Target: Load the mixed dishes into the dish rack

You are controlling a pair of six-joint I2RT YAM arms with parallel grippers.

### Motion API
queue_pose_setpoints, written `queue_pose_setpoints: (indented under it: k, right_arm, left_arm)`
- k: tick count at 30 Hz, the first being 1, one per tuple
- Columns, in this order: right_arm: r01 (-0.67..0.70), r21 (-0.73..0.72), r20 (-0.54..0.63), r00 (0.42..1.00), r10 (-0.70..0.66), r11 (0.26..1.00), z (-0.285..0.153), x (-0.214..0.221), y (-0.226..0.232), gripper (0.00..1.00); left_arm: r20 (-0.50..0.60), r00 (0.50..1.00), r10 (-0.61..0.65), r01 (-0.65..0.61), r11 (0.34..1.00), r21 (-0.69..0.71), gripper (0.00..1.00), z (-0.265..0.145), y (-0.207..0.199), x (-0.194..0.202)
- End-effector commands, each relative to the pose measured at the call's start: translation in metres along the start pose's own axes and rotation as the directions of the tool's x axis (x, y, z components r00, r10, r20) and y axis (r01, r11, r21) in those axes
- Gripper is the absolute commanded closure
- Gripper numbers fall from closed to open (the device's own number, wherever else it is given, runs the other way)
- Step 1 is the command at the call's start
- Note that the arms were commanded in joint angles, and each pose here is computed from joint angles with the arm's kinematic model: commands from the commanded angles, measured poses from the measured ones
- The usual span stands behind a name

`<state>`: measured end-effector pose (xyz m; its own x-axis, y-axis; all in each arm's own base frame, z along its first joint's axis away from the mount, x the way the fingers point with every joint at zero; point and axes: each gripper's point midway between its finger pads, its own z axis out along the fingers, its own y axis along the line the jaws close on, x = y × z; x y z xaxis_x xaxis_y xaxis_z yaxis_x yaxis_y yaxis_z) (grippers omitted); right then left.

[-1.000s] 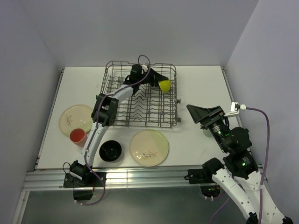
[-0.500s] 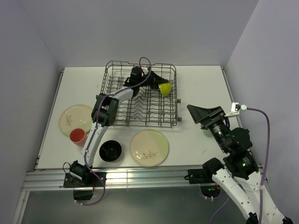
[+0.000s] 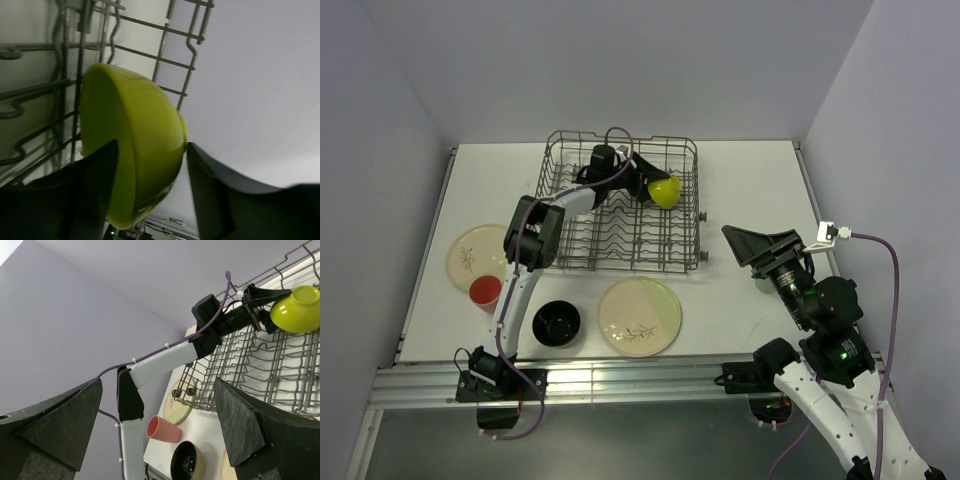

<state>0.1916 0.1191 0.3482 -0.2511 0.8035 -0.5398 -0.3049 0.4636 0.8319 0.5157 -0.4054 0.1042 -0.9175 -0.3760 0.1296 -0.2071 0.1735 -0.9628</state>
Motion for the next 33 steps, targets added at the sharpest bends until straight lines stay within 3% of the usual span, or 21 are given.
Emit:
queue_pose_setpoints:
  k: [1, 3, 4, 22, 29, 33]
  right_arm:
    - [-0.008, -0.036, 0.035, 0.999, 0.009, 0.999, -0.003, -0.011, 0.014, 0.0]
    - [-0.009, -0.036, 0.031, 0.999, 0.01, 0.999, -0.003, -0.01, 0.013, 0.0]
    - [-0.011, -0.034, 0.03, 0.999, 0.012, 0.999, -0.002, -0.009, 0.012, 0.0]
    - [-0.014, -0.043, 0.03, 0.999, 0.015, 0.999, -0.007, -0.01, 0.014, 0.0]
    - [-0.008, -0.047, 0.044, 0.999, 0.01, 0.999, -0.013, -0.015, 0.017, 0.0]
    - [-0.008, -0.045, 0.028, 1.0, 0.009, 0.999, -0.011, -0.011, 0.015, 0.0]
  left_arm:
    - [0.024, 0.999, 0.035, -0.034, 0.997, -0.064, 0.33, -0.008, 0.003, 0.002]
    - [0.018, 0.999, 0.045, -0.044, 0.997, -0.062, 0.17, -0.011, 0.001, 0.004]
    - [0.016, 0.998, 0.053, -0.052, 0.997, -0.059, 0.14, -0.012, -0.001, 0.005]
    - [0.118, 0.985, 0.124, -0.068, 0.916, -0.396, 0.1, -0.057, 0.032, 0.011]
    - [0.092, 0.987, 0.129, -0.073, 0.885, -0.46, 0.09, -0.067, 0.054, 0.02]
    - [0.102, 0.98, 0.172, -0.107, 0.882, -0.458, 0.09, -0.077, 0.04, 0.025]
